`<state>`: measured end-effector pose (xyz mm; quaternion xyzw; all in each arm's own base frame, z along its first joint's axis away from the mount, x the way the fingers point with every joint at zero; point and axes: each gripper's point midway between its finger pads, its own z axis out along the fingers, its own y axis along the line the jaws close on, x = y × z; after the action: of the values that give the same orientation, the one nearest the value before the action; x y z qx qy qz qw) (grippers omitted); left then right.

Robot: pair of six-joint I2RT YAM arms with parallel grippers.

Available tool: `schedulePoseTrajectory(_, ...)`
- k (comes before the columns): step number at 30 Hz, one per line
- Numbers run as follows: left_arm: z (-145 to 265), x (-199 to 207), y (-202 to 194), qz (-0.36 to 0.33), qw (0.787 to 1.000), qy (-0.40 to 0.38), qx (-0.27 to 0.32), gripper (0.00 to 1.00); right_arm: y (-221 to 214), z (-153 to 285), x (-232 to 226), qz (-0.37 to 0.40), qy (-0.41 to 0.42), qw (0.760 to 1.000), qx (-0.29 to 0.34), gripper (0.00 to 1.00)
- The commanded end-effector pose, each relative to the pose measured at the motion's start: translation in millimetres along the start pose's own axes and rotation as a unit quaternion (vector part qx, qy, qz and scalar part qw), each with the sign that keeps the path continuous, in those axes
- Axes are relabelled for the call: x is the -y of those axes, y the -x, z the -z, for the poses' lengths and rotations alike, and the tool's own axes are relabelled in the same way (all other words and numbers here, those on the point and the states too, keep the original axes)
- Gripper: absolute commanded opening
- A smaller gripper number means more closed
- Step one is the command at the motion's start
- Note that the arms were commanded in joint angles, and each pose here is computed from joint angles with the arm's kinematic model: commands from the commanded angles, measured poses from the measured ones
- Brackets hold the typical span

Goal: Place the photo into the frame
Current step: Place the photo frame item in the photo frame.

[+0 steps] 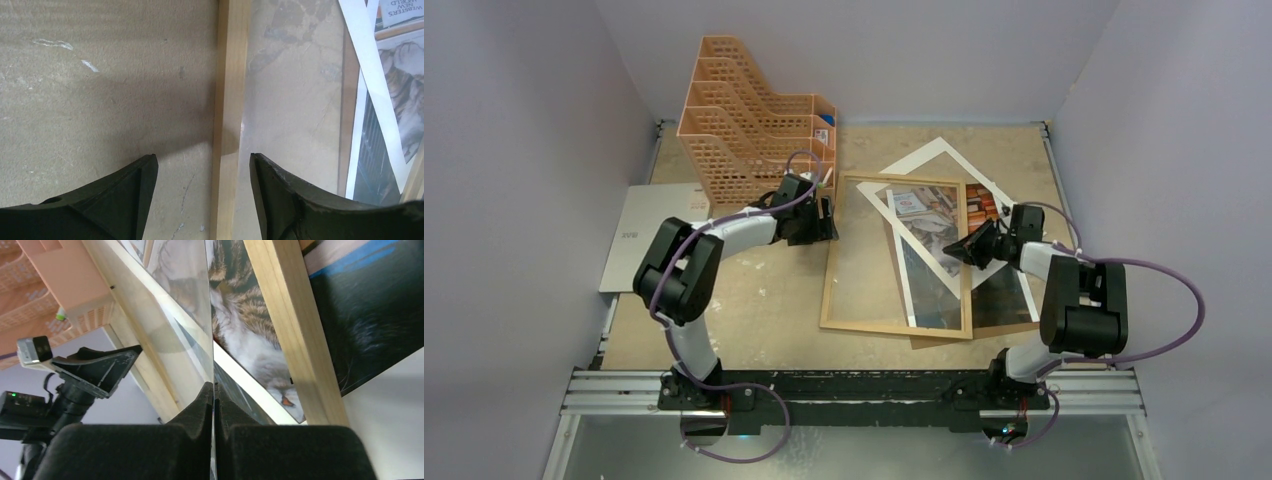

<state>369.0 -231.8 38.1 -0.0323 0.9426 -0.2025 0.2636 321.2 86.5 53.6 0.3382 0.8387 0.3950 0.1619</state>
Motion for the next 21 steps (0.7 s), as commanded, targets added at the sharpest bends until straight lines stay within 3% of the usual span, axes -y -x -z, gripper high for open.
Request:
schedulePoseTrajectory(1, -6.0, 3.4, 9.2, 0.0, 1.0, -0.011, 0.025, 0.69, 19.3, 1.2, -9.7, 0.084, 0.017, 0.996, 0.037, 0.0)
schedulePoseTrajectory(8, -9.9, 5.6, 5.0, -0.002, 1.0, -0.02, 0.014, 0.65, 28.6, 8.3, -29.9, 0.159, 0.065, 0.982, 0.078, 0.0)
schedulePoseTrajectory(16, -12.5, 8.9, 2.8, -0.001, 1.0, -0.03, 0.008, 0.6, 8.4, -0.9, -12.0, 0.11, 0.066, 0.991, 0.041, 0.0)
schedulePoseTrajectory(21, -14.3, 7.6, -0.3, -0.002, 1.0, -0.03, 0.003, 0.51, -4.1, 1.8, -18.8, 0.076, 0.084, 0.994, 0.003, 0.0)
